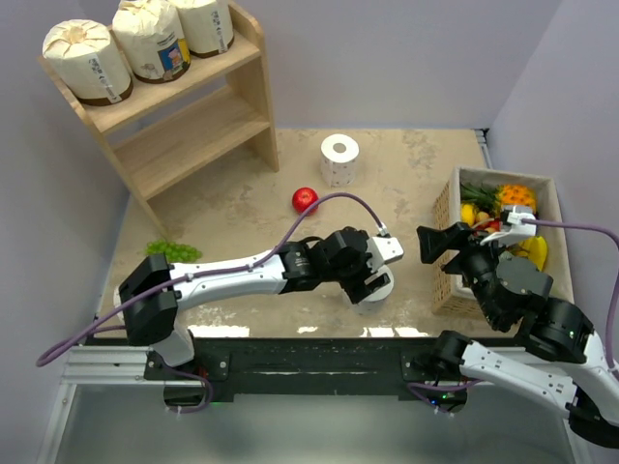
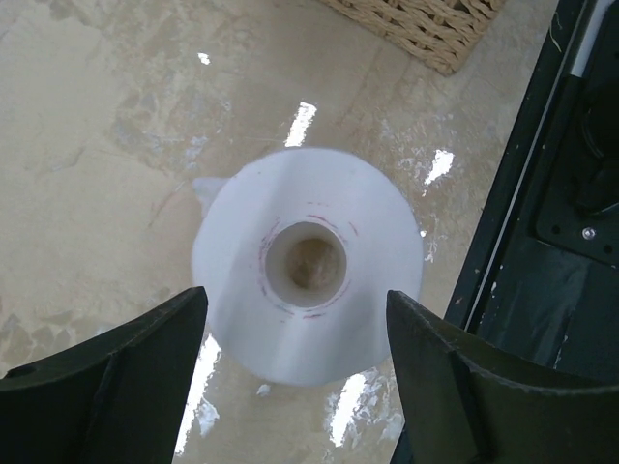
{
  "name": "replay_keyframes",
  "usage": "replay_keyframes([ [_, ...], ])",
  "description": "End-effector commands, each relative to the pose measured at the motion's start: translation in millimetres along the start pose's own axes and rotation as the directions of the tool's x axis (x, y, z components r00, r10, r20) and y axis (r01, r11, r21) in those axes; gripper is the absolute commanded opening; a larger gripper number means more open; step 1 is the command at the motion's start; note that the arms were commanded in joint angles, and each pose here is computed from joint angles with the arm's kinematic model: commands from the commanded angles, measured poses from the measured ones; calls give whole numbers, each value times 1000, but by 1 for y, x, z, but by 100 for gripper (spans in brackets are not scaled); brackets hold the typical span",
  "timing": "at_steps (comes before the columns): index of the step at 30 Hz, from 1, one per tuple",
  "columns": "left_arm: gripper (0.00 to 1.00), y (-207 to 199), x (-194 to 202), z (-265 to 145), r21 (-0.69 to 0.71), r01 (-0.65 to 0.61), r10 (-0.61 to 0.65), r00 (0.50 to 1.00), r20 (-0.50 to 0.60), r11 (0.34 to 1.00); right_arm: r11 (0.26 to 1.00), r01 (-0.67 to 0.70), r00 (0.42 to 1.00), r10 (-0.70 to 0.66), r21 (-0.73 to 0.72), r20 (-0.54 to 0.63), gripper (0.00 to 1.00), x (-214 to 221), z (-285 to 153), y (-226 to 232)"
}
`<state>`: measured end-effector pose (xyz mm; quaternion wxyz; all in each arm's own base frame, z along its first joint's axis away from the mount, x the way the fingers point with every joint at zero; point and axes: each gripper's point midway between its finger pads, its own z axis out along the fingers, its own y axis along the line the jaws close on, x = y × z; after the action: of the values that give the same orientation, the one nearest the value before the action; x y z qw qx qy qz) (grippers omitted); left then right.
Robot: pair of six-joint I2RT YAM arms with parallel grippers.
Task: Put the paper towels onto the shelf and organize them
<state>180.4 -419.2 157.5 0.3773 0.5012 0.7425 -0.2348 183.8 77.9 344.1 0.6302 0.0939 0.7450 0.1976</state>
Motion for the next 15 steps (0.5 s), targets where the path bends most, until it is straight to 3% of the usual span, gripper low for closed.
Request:
replay_keyframes([
  [1,80,-18,-28,3,86,-61,56,996,63,994,998,-48,997,44,46,68,86,-21,-6,-11],
  [15,78,-37,-10,22,111,-61,63,998,-22,992,998,-35,997,31,57,66,86,-21,-8,-16],
])
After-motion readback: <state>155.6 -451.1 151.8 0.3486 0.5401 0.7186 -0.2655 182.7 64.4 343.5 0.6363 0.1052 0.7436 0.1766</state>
